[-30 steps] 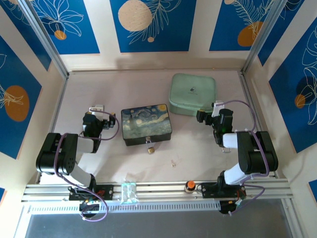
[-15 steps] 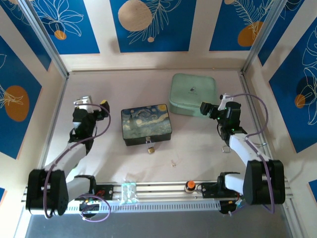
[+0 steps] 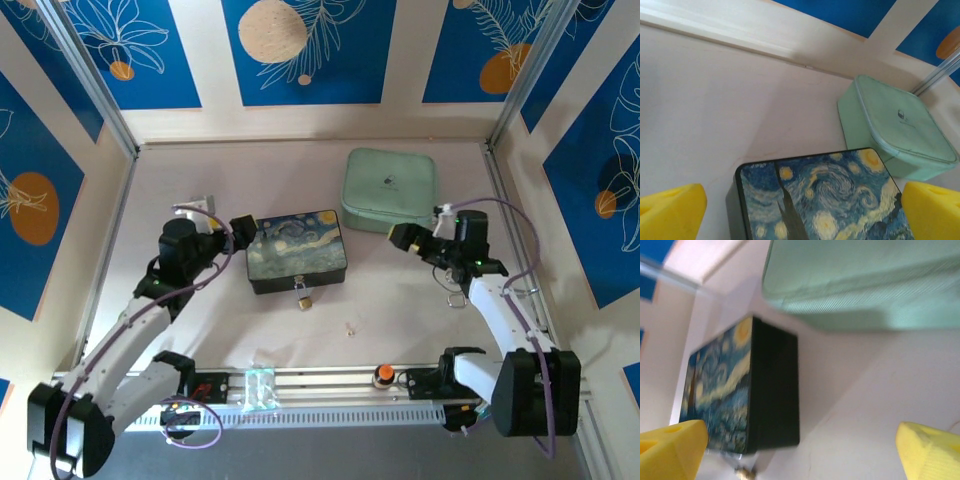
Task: Unlock the padlock with the key
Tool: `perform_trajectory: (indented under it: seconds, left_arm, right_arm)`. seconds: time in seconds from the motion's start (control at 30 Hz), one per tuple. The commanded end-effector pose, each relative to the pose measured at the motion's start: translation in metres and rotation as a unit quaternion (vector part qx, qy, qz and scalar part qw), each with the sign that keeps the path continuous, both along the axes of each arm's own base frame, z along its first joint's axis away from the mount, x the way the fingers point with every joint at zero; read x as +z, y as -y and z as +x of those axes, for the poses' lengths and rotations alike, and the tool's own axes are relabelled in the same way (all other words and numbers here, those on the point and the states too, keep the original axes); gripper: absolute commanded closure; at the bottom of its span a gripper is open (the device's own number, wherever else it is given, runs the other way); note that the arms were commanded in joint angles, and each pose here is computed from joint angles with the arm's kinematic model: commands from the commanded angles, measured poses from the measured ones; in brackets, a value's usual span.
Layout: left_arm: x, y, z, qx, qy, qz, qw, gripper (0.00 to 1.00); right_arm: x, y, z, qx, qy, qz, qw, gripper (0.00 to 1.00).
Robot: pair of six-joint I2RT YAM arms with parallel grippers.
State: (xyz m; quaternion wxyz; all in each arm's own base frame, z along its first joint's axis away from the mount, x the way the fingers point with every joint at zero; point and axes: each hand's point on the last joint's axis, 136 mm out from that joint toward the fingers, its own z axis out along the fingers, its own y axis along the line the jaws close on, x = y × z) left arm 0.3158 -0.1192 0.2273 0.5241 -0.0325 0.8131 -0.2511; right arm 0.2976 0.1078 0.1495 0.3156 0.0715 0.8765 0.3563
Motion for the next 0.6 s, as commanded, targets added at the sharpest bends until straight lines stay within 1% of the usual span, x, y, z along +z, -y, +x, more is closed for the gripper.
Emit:
perform_trajectory:
  seconds: [0.0, 0.1, 0.2, 0.27, 0.37, 0.43, 0.5, 0.57]
  left_arm:
    - [-0.040, 0.004, -0.030, -0.019, -0.106, 0.017, 0.994, 0.01]
    - [-0.050, 0.022, -0.052, -0.064, -0.144, 0.022, 0.987, 0.01]
    - [-0.047, 0.040, -0.074, -0.105, -0.147, 0.018, 0.983, 0.01]
    - [-0.044, 0.044, -0.083, -0.110, -0.145, -0.001, 0.983, 0.01]
    - [-0.056, 0.035, -0.090, -0.085, -0.159, 0.015, 0.983, 0.01]
    - [-0.064, 0.037, -0.095, -0.094, -0.162, 0.006, 0.982, 0.01]
    - [-0.071, 0.044, -0.099, -0.116, -0.152, -0.011, 0.982, 0.01]
    - [-0.081, 0.040, -0.101, -0.111, -0.147, -0.011, 0.983, 0.01]
  right_arm:
    - [-0.010, -0.021, -0.034, 0.045, -0.051, -0.049, 0.996, 0.05]
    - [-0.022, -0.044, -0.060, 0.084, -0.078, -0.077, 0.990, 0.12]
    - [-0.038, -0.062, -0.089, 0.115, -0.105, -0.108, 0.982, 0.18]
    - [-0.048, -0.072, -0.107, 0.129, -0.115, -0.128, 0.977, 0.20]
    - [-0.062, -0.086, -0.132, 0.151, -0.124, -0.149, 0.969, 0.26]
    - [-0.073, -0.091, -0.144, 0.159, -0.129, -0.171, 0.964, 0.28]
    - [-0.082, -0.097, -0.154, 0.170, -0.134, -0.183, 0.959, 0.33]
    - [-0.090, -0.103, -0.163, 0.185, -0.146, -0.194, 0.952, 0.33]
